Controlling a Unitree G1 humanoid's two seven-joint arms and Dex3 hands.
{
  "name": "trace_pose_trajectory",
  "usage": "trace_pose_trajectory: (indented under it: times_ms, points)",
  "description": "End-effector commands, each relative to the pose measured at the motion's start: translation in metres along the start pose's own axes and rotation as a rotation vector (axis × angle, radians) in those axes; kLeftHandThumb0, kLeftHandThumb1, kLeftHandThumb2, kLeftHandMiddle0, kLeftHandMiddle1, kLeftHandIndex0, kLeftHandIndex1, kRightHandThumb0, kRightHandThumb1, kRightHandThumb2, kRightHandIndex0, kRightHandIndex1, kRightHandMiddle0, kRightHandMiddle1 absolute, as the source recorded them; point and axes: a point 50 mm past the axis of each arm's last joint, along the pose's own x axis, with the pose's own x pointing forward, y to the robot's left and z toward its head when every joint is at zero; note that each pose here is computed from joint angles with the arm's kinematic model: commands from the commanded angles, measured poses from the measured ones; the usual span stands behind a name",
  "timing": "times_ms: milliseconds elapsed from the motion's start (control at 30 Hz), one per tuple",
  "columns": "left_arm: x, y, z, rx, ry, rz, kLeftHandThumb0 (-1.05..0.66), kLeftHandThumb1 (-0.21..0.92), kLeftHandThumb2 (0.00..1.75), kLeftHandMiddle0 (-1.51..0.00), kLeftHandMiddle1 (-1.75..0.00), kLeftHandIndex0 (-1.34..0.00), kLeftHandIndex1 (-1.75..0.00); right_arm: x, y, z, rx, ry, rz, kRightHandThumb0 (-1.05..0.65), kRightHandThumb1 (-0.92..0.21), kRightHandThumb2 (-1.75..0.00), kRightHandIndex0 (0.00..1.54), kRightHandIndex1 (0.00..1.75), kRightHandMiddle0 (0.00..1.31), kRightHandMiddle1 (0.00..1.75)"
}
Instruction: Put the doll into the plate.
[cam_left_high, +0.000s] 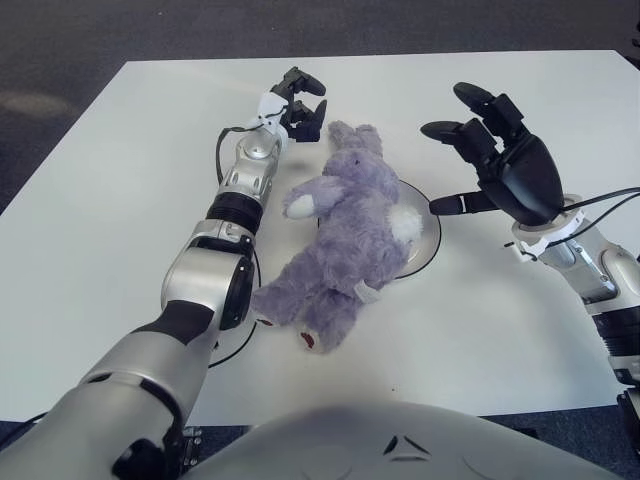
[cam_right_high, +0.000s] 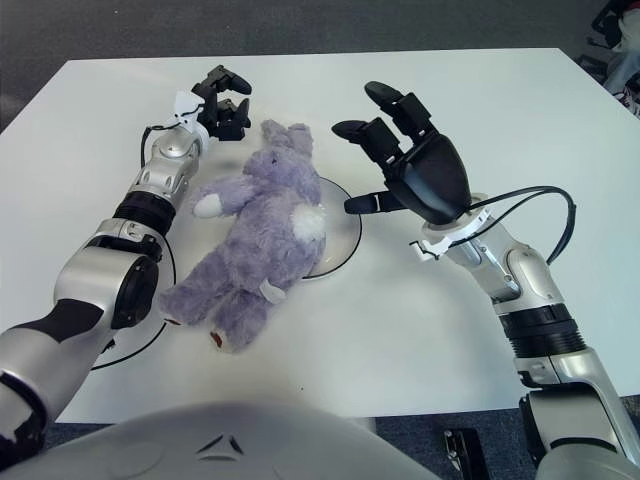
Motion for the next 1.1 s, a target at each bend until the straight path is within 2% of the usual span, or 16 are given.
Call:
trace_pose_trajectory:
  times_ms: [0, 233, 333, 433, 667, 900, 933, 1067]
  points:
    - [-0.001, 0.003, -0.004, 0.007, 0.020, 0.014, 0.00, 0.37, 1.21, -0.66, -1.56, -0.36, -1.75, -0.001, -0.001, 0.004, -0.014, -0.030, 0.022, -0.78, -0.92, -0.52, 0.00, 0.21, 0.00, 0.80]
    - [-0.001, 0.002, -0.005, 0.013, 0.026, 0.016, -0.01, 0.37, 1.20, -0.66, -1.55, -0.36, -1.75, 0.001, -0.004, 0.011, -0.023, -0.116, 0.071, -0.74, -0.92, -0.52, 0.00, 0.14, 0.00, 0.72]
    - [-0.001, 0.002, -0.006, 0.018, 0.028, 0.008, 0.00, 0.38, 1.19, -0.66, -1.54, -0.36, -1.75, 0.003, -0.006, 0.015, -0.013, -0.157, 0.092, -0.72, -0.92, -0.59, 0.00, 0.04, 0.00, 0.61]
    - [-0.001, 0.002, -0.006, 0.022, 0.030, -0.001, 0.00, 0.37, 1.20, -0.67, -1.53, -0.37, -1.75, 0.004, -0.008, 0.018, 0.002, -0.180, 0.121, -0.72, -0.92, -0.63, 0.00, 0.01, 0.00, 0.57]
    - [-0.001, 0.003, -0.008, 0.045, 0.044, -0.026, 0.00, 0.37, 1.20, -0.66, -1.55, -0.37, -1.75, 0.004, -0.014, 0.027, 0.029, -0.200, 0.193, -0.68, -0.92, -0.69, 0.00, 0.00, 0.00, 0.56]
    - [-0.003, 0.005, -0.010, 0.082, 0.033, -0.088, -0.01, 0.35, 1.23, -0.66, -1.56, -0.39, -1.75, 0.008, -0.026, 0.032, 0.048, -0.217, 0.269, -0.52, -0.92, -0.71, 0.00, 0.00, 0.00, 0.58]
    - [-0.004, 0.006, -0.010, 0.085, 0.032, -0.095, -0.01, 0.33, 1.25, -0.67, -1.56, -0.40, -1.75, 0.009, -0.027, 0.032, 0.053, -0.220, 0.274, -0.41, -0.85, -0.81, 0.00, 0.00, 0.00, 0.59]
    - [-0.005, 0.008, -0.010, 0.126, 0.028, -0.107, 0.00, 0.29, 1.30, -0.69, -1.57, -0.43, -1.75, 0.013, -0.028, 0.035, 0.099, -0.283, 0.265, -0.22, -0.70, -1.02, 0.00, 0.00, 0.00, 0.62]
